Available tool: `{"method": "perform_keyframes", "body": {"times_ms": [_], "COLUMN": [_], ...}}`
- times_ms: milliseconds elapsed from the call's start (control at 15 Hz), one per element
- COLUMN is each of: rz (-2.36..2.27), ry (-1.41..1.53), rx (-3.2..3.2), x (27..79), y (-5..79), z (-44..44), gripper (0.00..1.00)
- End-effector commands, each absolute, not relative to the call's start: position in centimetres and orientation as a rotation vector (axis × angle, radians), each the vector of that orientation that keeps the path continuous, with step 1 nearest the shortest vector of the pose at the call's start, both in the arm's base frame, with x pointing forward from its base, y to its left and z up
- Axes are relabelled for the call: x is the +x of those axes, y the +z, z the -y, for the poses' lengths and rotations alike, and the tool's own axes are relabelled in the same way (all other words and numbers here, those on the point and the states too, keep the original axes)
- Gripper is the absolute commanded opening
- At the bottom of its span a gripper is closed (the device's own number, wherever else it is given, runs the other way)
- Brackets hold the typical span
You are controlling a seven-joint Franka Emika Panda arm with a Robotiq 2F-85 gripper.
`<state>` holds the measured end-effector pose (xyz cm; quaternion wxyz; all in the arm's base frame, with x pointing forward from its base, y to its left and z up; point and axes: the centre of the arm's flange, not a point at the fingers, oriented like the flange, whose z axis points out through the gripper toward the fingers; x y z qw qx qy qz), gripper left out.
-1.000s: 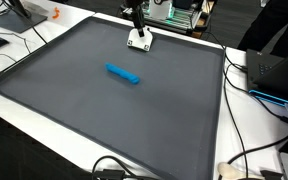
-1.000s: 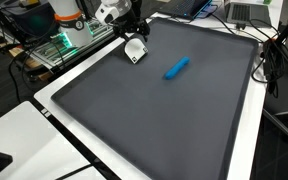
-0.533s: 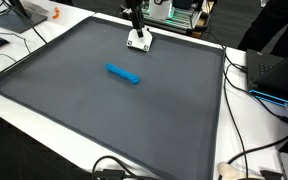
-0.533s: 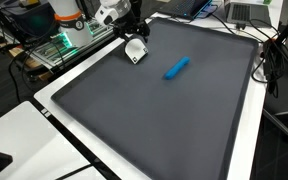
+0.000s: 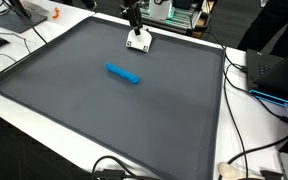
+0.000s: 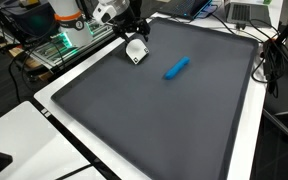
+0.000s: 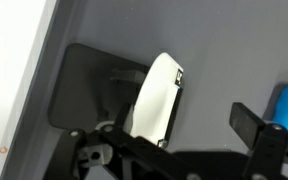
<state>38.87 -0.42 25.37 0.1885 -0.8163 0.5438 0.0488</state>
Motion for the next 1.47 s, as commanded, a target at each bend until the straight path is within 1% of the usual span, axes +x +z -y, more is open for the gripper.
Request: {"method": "perform_keyframes", "body": {"times_ms": [0, 600, 1400], "rz": [-1.532, -1.521, -1.555], "ry": [0.153, 0.205, 0.237], "rx": [-2.283, -2.293, -2.29], "x": [33.5, 32.9, 33.5], "y": [26.8, 27.1, 24.5], "z": [0.7, 0.5, 0.0], "gripper": [1.0, 1.0, 1.0]}}
